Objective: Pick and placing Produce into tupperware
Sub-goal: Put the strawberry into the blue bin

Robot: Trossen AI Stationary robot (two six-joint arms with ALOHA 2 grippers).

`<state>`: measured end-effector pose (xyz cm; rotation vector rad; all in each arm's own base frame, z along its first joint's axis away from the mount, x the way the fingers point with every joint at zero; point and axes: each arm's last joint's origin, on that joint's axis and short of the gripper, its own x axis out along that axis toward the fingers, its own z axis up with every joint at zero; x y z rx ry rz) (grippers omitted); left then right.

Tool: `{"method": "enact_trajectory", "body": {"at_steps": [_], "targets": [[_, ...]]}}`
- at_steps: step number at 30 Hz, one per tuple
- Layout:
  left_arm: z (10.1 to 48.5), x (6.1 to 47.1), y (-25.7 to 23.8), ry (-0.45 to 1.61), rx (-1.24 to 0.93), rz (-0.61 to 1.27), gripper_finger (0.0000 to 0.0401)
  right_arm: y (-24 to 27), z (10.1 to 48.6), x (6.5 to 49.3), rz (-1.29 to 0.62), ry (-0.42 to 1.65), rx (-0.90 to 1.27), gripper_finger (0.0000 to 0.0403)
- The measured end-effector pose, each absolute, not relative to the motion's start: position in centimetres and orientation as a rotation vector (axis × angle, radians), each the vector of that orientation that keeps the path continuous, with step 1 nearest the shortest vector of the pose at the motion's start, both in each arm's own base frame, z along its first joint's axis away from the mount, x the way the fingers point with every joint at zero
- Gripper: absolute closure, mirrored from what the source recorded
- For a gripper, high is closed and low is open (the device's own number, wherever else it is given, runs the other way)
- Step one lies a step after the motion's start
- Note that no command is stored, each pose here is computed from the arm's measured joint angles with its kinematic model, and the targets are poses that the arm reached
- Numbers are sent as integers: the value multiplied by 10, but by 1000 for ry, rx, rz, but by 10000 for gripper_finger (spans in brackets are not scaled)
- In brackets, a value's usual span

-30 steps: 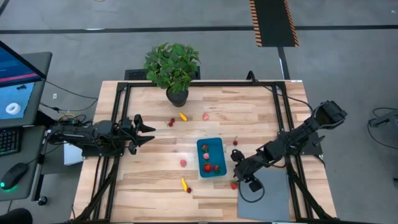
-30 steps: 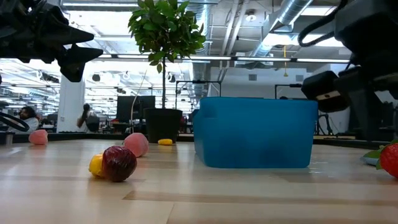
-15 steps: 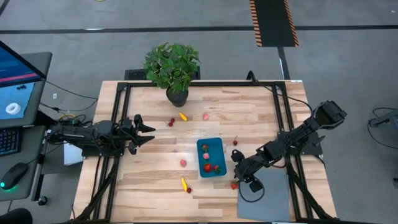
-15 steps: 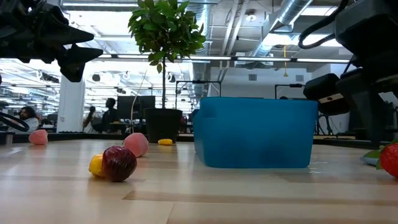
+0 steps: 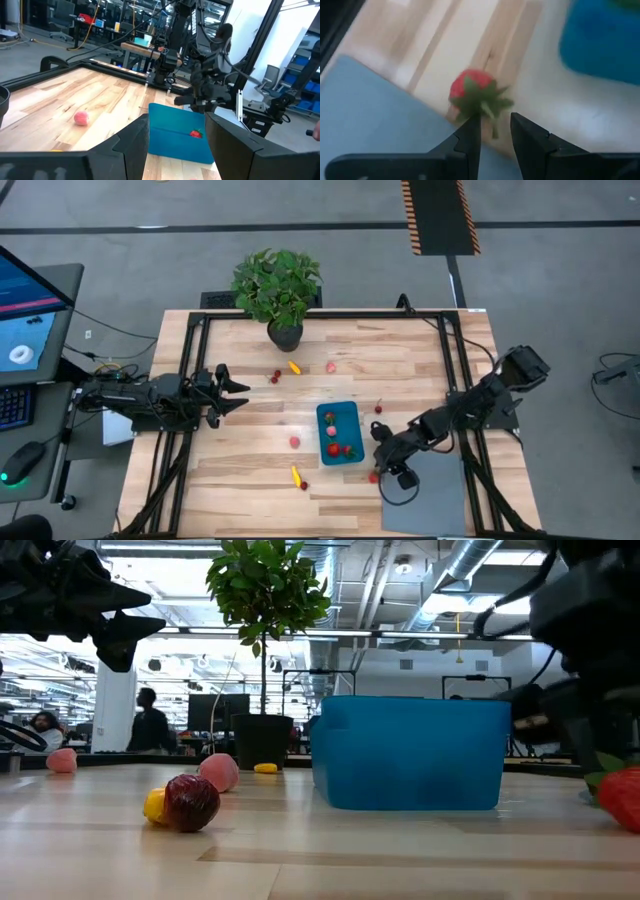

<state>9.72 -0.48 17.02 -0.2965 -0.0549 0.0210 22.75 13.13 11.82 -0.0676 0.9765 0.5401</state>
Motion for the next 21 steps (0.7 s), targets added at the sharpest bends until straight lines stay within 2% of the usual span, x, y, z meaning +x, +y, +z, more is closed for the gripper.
{"method": "enact_trajectory", "body": {"at_steps": [6, 18, 21], "targets": [[170, 97, -5, -53, -302, 16, 221, 134, 116, 231, 562, 954, -58, 287], [170, 97, -5, -54, -302, 17, 221, 134, 120, 231, 574, 959, 4, 382], [170, 97, -5, -54, -302, 19, 221, 132, 122, 234, 568, 965, 32, 383]]}}
